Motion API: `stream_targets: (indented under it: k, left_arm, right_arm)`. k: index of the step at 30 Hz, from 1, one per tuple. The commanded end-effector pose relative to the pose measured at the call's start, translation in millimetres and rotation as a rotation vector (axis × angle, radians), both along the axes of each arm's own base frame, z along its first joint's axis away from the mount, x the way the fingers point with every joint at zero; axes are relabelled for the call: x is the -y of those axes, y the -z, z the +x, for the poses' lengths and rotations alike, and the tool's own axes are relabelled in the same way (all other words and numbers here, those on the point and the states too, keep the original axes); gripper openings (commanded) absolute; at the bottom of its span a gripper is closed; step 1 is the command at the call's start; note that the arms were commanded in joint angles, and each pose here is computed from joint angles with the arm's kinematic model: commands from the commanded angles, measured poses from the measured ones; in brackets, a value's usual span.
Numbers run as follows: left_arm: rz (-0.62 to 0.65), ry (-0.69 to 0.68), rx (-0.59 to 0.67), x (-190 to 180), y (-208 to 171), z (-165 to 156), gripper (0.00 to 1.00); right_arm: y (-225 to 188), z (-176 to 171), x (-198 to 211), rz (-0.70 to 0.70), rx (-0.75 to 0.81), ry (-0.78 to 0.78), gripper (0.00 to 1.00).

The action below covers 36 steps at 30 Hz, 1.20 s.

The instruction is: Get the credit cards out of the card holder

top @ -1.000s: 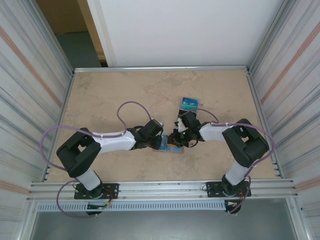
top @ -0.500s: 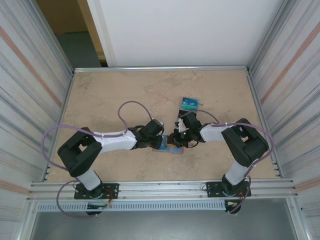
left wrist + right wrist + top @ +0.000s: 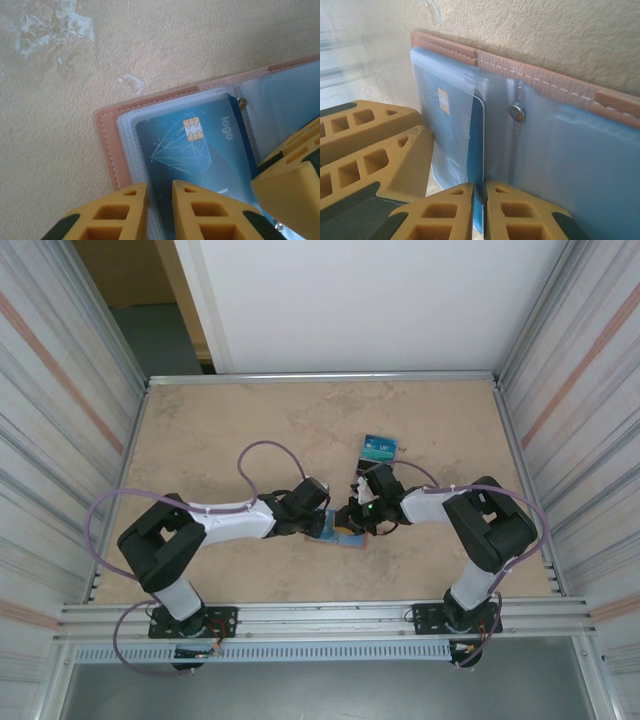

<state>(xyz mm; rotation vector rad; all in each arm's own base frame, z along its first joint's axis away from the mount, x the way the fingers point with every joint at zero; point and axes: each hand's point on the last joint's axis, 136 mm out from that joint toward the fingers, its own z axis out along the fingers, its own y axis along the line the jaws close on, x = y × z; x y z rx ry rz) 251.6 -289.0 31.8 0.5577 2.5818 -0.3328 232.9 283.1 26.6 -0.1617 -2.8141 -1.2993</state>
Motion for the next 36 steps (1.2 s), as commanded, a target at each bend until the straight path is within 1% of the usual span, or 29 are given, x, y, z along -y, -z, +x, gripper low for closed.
stream_targets:
  k: [1, 2, 6, 10, 18, 24, 32, 36]
  left_arm:
    - [0.015, 0.04, -0.064, 8, 13, -17, 0.21]
    - [0.016, 0.039, -0.064, 8, 13, -17, 0.2]
    - [0.018, 0.035, -0.063, 7, 12, -18, 0.21]
    - [0.023, 0.024, -0.058, 4, 10, -19, 0.21]
    - [0.053, -0.011, -0.03, -6, 6, -15, 0.25]
    - [0.085, -0.022, -0.021, -13, 5, -14, 0.25]
    - [0.092, -0.032, -0.016, -16, 4, -13, 0.25]
    - [0.095, -0.03, -0.016, -15, 5, -13, 0.25]
  right_arm:
    - [-4, 2, -9, 0.051, 0.006, -0.013, 0.14]
    - [-4, 2, -9, 0.052, 0.004, -0.011, 0.14]
    - [-2, 1, -9, 0.054, 0.001, -0.01, 0.05]
    - [-3, 1, -9, 0.055, 0.004, -0.009, 0.0]
    - [2, -1, -1, 0.008, 0.006, -0.004, 0.0]
    - [4, -3, 9, -0.049, 0.015, -0.005, 0.0]
    - [3, 0, 22, -0.136, 0.04, -0.008, 0.0]
    - [2, 1, 27, -0.159, 0.046, -0.007, 0.0]
